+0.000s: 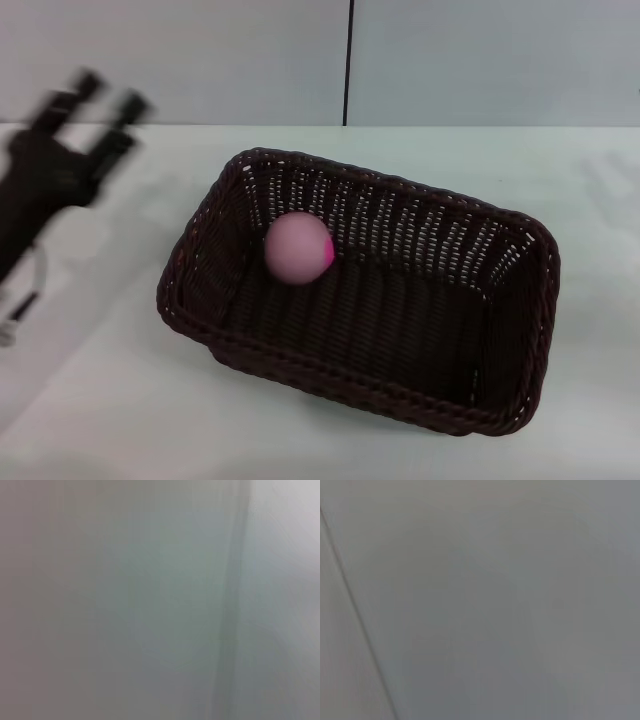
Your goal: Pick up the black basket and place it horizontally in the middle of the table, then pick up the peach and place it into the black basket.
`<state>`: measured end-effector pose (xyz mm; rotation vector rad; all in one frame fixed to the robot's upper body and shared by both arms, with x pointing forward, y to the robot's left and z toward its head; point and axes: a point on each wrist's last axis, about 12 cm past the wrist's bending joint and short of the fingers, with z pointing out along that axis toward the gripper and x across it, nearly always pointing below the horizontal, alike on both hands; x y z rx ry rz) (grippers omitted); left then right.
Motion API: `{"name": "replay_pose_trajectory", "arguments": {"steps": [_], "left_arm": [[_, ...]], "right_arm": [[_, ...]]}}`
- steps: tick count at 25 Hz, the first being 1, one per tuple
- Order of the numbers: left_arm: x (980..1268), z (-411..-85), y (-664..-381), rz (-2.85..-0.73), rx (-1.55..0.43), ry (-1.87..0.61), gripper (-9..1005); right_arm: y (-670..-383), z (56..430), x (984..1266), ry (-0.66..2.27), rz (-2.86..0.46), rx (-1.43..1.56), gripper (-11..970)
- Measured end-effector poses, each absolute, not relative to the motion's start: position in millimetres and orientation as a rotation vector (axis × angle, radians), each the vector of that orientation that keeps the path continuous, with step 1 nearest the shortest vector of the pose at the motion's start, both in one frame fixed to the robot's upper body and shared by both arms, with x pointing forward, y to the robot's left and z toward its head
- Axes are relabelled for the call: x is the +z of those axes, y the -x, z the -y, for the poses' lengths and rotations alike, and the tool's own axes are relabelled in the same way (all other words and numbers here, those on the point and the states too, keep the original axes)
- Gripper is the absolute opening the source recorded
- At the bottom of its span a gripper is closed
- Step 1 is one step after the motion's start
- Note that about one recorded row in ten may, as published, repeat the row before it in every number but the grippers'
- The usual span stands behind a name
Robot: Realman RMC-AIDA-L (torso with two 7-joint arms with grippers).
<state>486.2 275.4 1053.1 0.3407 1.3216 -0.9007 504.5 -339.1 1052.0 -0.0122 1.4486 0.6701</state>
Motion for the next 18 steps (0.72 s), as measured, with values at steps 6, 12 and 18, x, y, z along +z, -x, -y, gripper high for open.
{"name": "replay_pose_trajectory", "arguments": {"steps": [6,12,18], "left_arm": [[1050.4,-341.5,-440.4,-1.121,-0.426,0.102,683],[1044.2,-357.7,-418.1,-1.068,-0.231,0.273,680],[1042.6,-359.2,-416.8,-1.079,-0.222,0.282,680]], "right_arm": [[-491.1,363.2,1050.7,-0.117,-1.387,0.531,498],[-480.6,377.2,1047.5,-0.203,-1.341,0.402,500],[-482.2,377.9,1046.4,-0.228,-1.334,0.371,500]]}}
